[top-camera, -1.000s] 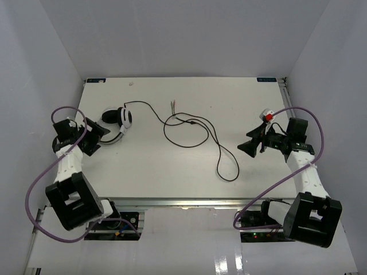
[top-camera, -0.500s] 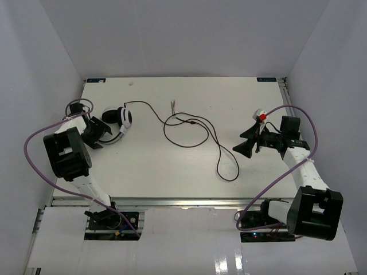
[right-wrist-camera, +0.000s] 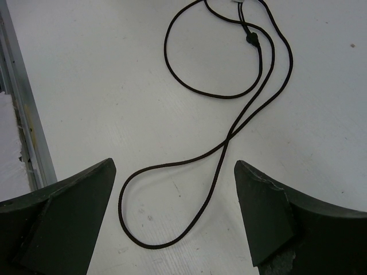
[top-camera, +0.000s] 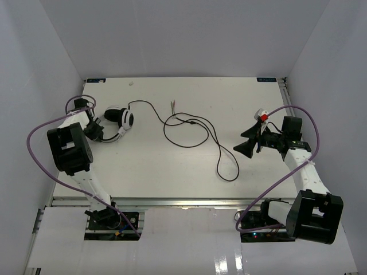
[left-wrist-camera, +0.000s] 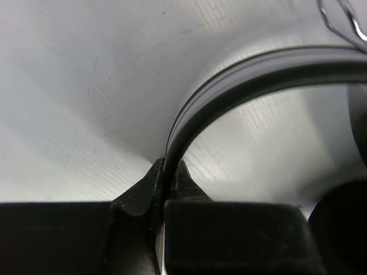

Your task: Wrap the headphones

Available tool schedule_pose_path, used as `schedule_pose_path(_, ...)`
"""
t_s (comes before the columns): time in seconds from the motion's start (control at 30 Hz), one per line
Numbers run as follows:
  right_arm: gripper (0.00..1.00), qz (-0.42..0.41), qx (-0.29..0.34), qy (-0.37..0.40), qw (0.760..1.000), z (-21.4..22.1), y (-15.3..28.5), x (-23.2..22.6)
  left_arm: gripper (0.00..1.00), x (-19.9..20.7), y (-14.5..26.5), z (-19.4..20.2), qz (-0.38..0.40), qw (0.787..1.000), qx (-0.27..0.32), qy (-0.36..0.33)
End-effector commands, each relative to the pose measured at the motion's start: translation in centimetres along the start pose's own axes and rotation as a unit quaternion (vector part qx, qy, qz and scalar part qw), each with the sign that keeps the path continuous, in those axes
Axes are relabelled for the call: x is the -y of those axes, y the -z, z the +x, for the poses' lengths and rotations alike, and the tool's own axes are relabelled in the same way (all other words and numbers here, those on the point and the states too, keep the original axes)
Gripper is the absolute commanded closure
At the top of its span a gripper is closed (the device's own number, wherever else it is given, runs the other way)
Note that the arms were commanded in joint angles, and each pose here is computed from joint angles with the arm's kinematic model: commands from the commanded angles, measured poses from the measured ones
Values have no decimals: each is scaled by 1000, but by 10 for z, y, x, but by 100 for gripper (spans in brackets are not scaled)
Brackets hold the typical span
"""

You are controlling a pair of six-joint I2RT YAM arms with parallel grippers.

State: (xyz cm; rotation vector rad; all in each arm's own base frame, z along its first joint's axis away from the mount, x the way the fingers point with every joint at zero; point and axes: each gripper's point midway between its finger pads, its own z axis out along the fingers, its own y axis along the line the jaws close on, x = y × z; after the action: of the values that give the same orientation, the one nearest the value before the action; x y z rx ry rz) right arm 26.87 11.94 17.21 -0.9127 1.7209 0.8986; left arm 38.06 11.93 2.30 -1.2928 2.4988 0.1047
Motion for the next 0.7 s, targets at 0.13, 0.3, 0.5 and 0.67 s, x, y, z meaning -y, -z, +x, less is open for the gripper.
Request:
schedule_pose_path(0.13,10,-95,12,59,994,-10,-2,-37,100,101,127,2,214,943,139,-215)
schedule_pose_path(0.3,10,-40,4,184,982,-42,-19,-19,100,164,243,70,322,868,212,-313)
schedule_pose_path(0.5,10,-75,92,150,982,-132,-47,-25,100,170,331,113,449,829,177,-285)
schedule_pose_path(0.67,10,-109,137,182,968,-162,-80,-42,100,166,378,126,512,802,151,-269)
